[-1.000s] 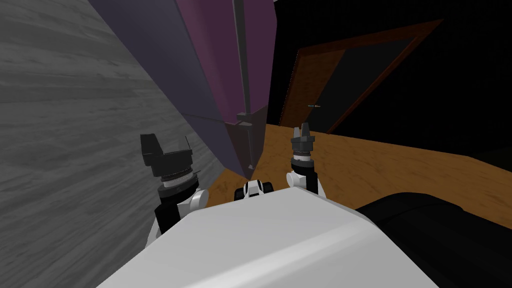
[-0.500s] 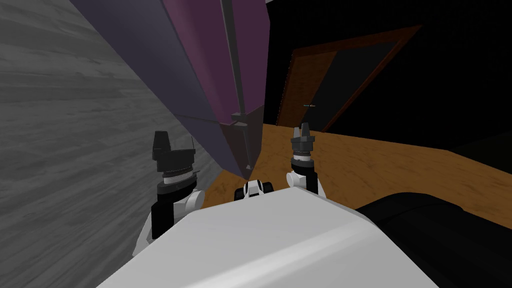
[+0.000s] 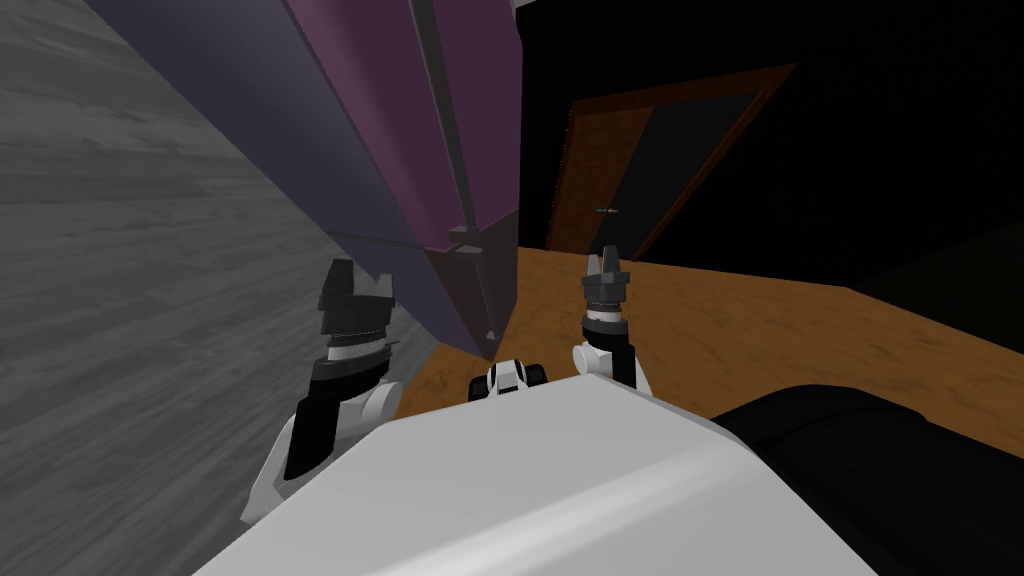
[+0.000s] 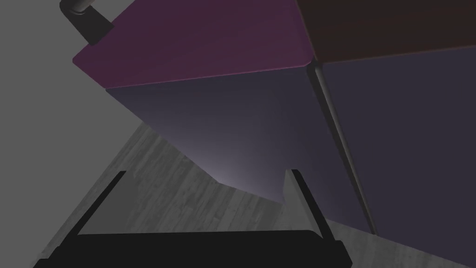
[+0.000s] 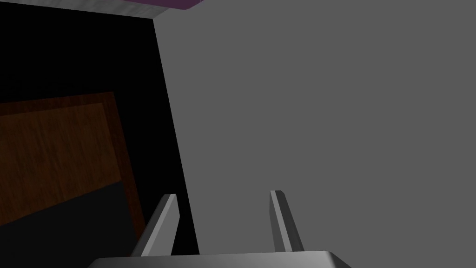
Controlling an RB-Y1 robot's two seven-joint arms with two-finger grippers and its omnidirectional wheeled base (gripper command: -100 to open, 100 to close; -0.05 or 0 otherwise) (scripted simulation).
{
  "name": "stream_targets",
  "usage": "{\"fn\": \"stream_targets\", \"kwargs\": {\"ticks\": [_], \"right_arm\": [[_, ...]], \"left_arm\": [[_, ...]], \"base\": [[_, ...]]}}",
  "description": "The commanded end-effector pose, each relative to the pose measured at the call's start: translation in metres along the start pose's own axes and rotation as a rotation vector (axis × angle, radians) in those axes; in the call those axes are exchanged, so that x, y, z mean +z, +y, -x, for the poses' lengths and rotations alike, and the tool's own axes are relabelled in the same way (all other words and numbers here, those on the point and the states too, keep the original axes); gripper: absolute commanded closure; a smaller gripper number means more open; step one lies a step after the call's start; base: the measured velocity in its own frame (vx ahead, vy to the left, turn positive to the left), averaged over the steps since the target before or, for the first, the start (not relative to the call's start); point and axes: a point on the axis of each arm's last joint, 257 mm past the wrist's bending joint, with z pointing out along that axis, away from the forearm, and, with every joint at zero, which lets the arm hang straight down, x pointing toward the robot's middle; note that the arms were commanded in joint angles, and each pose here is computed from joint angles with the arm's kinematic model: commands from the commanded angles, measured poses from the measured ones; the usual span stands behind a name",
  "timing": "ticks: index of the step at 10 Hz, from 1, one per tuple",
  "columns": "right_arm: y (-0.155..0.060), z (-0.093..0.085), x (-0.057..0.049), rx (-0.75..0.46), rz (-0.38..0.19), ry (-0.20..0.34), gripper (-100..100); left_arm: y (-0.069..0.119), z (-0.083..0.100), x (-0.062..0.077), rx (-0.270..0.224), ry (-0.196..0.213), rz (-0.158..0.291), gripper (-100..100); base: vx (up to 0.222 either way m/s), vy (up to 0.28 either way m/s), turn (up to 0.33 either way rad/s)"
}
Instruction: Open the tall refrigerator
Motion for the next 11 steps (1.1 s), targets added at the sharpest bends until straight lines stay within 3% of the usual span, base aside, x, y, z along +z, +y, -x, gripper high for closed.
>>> {"fn": "stream_targets", "kwargs": {"ticks": [1,10,11], "right_arm": [[0.000,0.000,0.000,0.000,0.000,0.000,0],[0.000,0.000,0.000,0.000,0.000,0.000,0],[0.000,0.000,0.000,0.000,0.000,0.000,0]], "left_arm": [[0.014,0.000,0.001,-0.006,0.016,0.057,-100],[0.075,0.004,-0.006,-0.005,0.077,0.302,-100],[0.075,0.004,-0.006,-0.005,0.077,0.302,-100]], "base": [[0.002,-0.021,-0.076],[-0.002,-0.028,-0.093],[-0.002,-0.019,-0.044]]}}
